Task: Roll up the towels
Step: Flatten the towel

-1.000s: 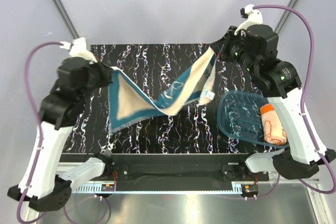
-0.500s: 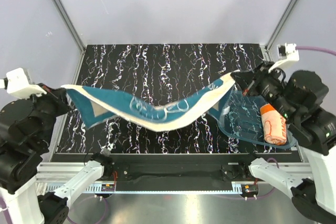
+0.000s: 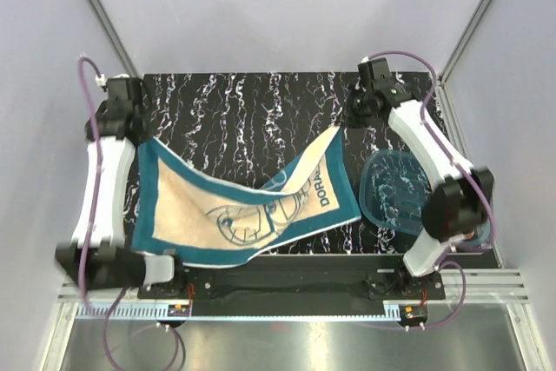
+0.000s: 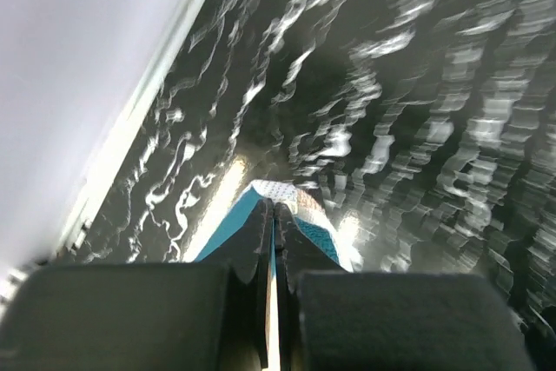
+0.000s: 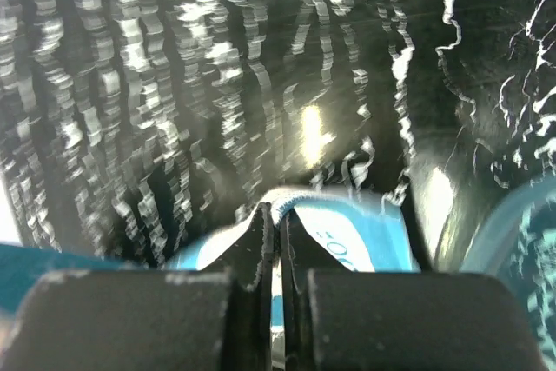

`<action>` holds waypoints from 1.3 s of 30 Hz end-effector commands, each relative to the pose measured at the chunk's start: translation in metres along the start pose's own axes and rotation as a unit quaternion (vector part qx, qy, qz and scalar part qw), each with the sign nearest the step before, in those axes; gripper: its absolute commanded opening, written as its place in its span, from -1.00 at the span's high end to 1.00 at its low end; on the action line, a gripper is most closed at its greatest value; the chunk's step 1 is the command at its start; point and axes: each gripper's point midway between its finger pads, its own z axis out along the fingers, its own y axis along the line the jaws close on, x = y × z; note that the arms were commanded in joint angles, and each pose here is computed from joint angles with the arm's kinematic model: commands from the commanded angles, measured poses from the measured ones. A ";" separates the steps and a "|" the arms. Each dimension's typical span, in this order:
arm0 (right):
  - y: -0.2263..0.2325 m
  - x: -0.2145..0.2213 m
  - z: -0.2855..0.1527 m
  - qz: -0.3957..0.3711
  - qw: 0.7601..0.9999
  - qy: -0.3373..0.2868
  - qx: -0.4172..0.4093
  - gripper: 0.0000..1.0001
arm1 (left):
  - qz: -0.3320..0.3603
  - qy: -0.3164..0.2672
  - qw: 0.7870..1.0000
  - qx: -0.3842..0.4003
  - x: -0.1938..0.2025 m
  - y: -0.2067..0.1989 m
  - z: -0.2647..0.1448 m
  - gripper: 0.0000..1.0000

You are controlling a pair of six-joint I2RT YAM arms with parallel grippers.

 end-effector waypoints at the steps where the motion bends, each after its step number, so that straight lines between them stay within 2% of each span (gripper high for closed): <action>1: -0.001 -0.031 0.042 0.018 1.000 -0.005 -0.023 1.00 | -0.031 0.035 0.999 0.019 -0.002 -0.006 0.073 1.00; 3: -0.004 -0.041 0.066 0.026 0.999 0.002 -0.025 1.00 | -0.037 0.046 0.998 0.000 -0.005 -0.004 0.105 1.00; 4: -0.019 -0.035 0.095 0.035 0.999 0.026 -0.011 1.00 | -0.025 0.083 0.996 -0.023 0.010 -0.003 0.138 1.00; 6: -0.018 -0.045 0.115 0.037 0.999 0.033 -0.022 1.00 | -0.018 0.097 0.994 -0.045 0.004 -0.003 0.161 1.00; 7: -0.022 -0.048 0.135 0.039 0.998 0.041 -0.021 1.00 | -0.011 0.125 0.991 -0.055 0.016 -0.005 0.184 1.00; 12: -0.039 -0.048 0.191 0.048 0.996 0.071 -0.009 1.00 | -0.015 0.129 0.989 -0.067 0.003 -0.007 0.229 1.00; 16: -0.057 -0.072 0.208 0.065 0.996 0.060 -0.007 1.00 | -0.022 0.127 0.989 -0.075 -0.016 -0.002 0.263 1.00; 19: -0.072 -0.074 0.225 0.087 0.994 0.064 -0.011 1.00 | -0.017 0.134 0.988 -0.073 -0.016 -0.005 0.280 1.00; 24: -0.105 -0.087 0.232 0.115 0.992 0.057 0.009 1.00 | -0.019 0.098 0.992 -0.075 -0.044 -0.006 0.294 1.00; 25: -0.112 -0.086 0.233 0.121 0.991 0.058 0.012 0.79 | -0.017 0.103 0.992 -0.075 -0.040 -0.007 0.300 1.00; 27: -0.114 -0.090 0.233 0.131 0.990 0.054 0.001 0.69 | -0.020 0.096 0.993 -0.069 -0.047 -0.008 0.303 1.00; 30: -0.118 -0.093 0.236 0.142 0.988 0.055 -0.012 0.70 | -0.021 0.106 0.992 -0.060 -0.038 -0.013 0.312 1.00; 35: -0.110 -0.091 0.241 0.145 0.987 0.064 -0.039 0.87 | -0.027 0.098 0.994 -0.047 -0.038 -0.016 0.310 1.00; 39: -0.104 -0.092 0.243 0.148 0.985 0.066 -0.060 0.58 | -0.030 0.088 0.995 -0.037 -0.046 -0.019 0.305 1.00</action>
